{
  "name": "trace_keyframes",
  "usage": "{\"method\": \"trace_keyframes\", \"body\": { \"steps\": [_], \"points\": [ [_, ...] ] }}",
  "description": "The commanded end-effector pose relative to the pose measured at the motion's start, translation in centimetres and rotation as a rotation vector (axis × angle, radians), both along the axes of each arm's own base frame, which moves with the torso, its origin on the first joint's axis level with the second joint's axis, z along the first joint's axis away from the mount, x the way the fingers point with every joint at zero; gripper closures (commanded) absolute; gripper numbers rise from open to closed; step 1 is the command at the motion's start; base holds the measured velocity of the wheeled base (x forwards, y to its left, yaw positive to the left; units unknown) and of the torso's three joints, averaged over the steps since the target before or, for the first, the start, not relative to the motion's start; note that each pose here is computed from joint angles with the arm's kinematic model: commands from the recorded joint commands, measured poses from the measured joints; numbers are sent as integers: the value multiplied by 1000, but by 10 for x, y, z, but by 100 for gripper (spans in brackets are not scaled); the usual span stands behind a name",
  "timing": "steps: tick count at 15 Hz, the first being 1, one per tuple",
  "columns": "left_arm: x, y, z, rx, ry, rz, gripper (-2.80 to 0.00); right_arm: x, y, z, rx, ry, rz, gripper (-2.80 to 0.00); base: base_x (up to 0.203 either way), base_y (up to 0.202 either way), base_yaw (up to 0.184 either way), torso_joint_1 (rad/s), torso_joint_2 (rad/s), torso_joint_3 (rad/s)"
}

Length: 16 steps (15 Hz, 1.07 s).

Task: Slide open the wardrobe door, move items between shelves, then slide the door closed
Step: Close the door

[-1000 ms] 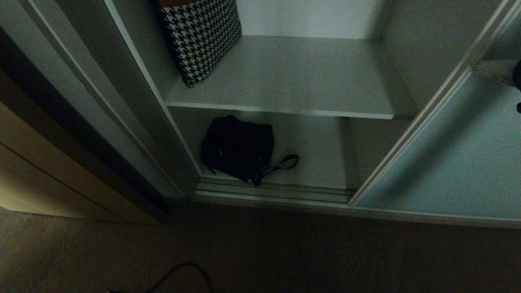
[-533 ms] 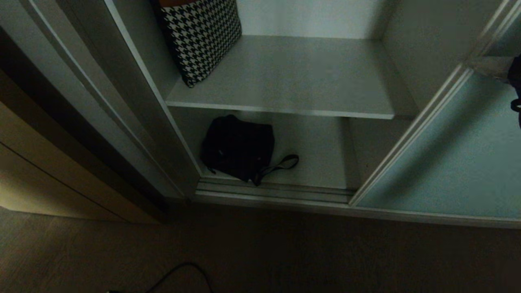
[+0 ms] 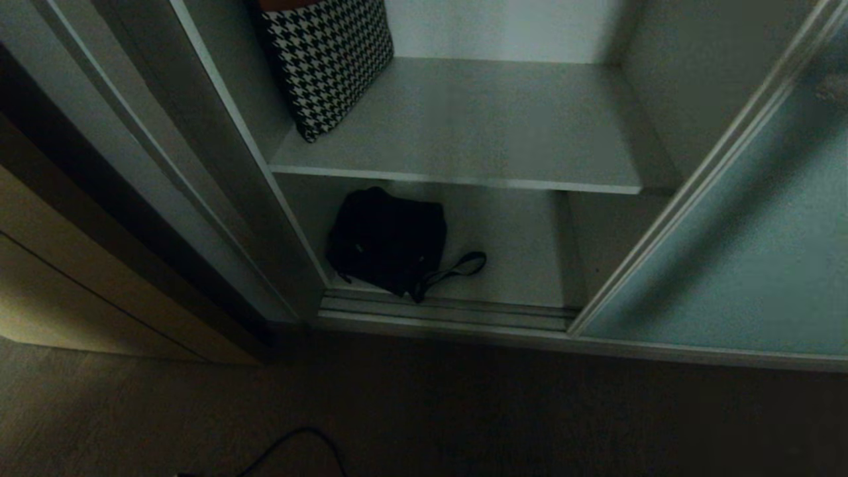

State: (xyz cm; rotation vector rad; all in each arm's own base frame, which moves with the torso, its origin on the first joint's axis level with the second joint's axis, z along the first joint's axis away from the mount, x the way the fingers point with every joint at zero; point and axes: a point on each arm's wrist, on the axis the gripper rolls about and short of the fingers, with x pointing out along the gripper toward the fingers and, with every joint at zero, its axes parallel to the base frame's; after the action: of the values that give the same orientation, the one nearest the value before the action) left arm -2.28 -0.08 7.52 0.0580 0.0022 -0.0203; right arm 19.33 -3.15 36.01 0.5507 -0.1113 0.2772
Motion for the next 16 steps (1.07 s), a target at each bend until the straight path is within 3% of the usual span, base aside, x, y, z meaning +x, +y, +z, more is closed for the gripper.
{"method": "trace_keyframes", "body": {
  "steps": [1, 16],
  "points": [
    [0, 0, 0, 0, 2, 0, 0, -2, -6, 3, 5, -11, -24, 0, 0, 0, 0, 0, 0, 0],
    [0, 0, 0, 0, 2, 0, 0, 43, -19, -6, 16, 51, -17, 0, 0, 0, 0, 0, 0, 0]
  ]
}}
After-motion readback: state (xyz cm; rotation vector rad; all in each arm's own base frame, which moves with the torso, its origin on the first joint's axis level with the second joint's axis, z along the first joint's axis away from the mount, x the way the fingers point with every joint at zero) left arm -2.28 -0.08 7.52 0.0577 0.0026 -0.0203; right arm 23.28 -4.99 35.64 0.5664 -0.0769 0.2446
